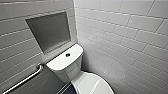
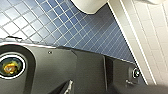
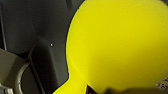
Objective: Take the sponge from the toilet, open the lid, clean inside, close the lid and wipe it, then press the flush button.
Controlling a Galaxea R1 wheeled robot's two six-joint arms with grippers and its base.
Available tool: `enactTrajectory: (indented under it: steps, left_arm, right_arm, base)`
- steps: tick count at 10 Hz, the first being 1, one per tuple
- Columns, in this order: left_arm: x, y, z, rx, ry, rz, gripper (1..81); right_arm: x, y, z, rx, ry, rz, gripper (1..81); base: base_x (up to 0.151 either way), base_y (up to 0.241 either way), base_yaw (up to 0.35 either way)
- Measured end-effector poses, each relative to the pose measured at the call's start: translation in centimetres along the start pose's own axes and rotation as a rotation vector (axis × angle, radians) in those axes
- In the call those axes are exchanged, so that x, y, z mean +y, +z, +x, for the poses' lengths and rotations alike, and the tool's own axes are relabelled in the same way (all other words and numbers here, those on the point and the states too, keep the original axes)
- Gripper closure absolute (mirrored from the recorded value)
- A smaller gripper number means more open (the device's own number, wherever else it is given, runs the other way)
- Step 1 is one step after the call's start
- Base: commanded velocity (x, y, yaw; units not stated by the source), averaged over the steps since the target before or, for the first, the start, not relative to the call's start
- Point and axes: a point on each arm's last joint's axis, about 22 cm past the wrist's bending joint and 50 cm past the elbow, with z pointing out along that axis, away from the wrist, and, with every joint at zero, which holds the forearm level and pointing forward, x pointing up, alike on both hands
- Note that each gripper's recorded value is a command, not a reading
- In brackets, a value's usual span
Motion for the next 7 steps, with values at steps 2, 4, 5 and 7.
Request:
enactTrajectory:
  steps: [2, 4, 5, 7]
  left_arm:
    - [0.0, 0.1, 3.3, 0.036, -0.006, -0.001, 1.0]
    - [0.3, 0.3, 4.9, 0.027, -0.009, 0.000, 1.0]
    - [0.5, 0.4, 6.1, 0.025, -0.010, 0.000, 1.0]
    - [1.2, 0.5, 9.6, 0.054, -0.009, -0.009, 1.0]
  right_arm:
    - [1.9, -0.2, -0.4, -0.023, -0.023, -0.073, 81.1]
    - [2.3, 0.0, -0.8, -0.037, -0.074, -0.108, 81.1]
    - [1.5, 0.2, -0.2, -0.025, -0.087, -0.100, 81.1]
    - [-0.6, 0.7, 1.1, -0.006, -0.102, -0.059, 81.1]
  base:
    - [0.000, 0.000, 0.000]
    - [0.000, 0.000, 0.000]
    - [0.000, 0.000, 0.000]
    - [0.000, 0.000, 0.000]
